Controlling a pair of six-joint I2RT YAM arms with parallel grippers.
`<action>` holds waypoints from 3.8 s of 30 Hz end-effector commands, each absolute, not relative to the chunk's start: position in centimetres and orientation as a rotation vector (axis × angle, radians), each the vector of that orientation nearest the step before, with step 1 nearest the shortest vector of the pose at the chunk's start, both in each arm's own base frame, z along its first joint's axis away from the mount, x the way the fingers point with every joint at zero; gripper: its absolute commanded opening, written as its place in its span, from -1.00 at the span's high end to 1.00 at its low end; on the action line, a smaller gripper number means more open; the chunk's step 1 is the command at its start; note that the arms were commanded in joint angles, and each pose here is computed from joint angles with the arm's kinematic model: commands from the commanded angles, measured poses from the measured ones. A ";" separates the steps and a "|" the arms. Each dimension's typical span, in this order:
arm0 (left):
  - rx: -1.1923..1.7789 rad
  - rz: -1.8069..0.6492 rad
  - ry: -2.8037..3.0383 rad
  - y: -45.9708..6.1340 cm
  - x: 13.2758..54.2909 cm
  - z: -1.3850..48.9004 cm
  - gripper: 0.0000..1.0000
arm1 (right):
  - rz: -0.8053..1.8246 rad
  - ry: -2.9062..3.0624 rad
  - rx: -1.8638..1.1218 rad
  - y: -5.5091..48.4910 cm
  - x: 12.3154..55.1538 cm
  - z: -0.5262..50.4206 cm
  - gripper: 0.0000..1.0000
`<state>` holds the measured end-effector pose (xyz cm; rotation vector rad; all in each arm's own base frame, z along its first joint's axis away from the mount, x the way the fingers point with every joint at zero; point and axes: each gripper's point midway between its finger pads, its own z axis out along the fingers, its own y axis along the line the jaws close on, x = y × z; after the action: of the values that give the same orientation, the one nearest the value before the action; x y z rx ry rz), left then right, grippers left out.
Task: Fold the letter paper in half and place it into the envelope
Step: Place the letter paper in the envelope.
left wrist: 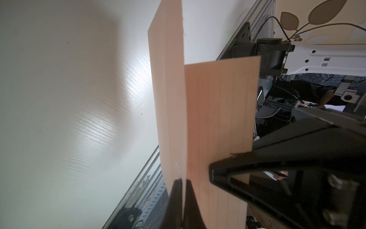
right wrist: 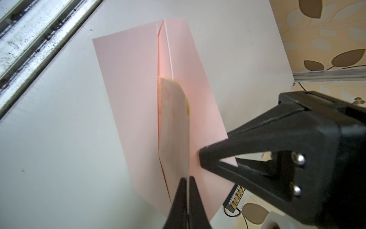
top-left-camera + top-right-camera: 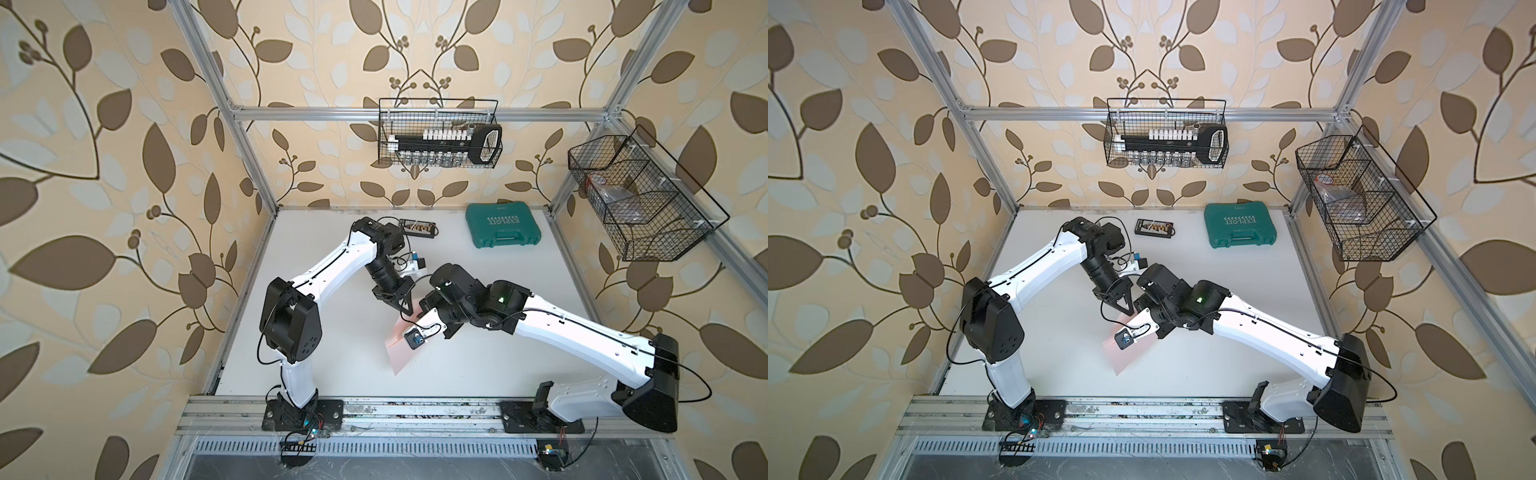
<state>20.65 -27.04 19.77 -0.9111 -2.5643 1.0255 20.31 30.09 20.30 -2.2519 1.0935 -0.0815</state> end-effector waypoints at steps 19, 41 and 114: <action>-1.004 1.033 -2.468 -28.9 17.8 20.9 1.00 | 0.041 1.237 -2.378 29.7 18.8 17.5 1.00; -1.015 1.024 -2.452 -29.2 17.4 20.7 1.00 | 0.146 1.312 -2.327 29.9 17.7 18.6 0.67; -0.975 0.937 -2.686 -27.1 19.7 20.1 1.00 | 0.126 1.448 -2.073 28.4 19.8 22.5 0.14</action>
<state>18.70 -27.94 19.47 -0.9979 -2.5897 0.9495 18.87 28.79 20.05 -2.1852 1.4367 0.1550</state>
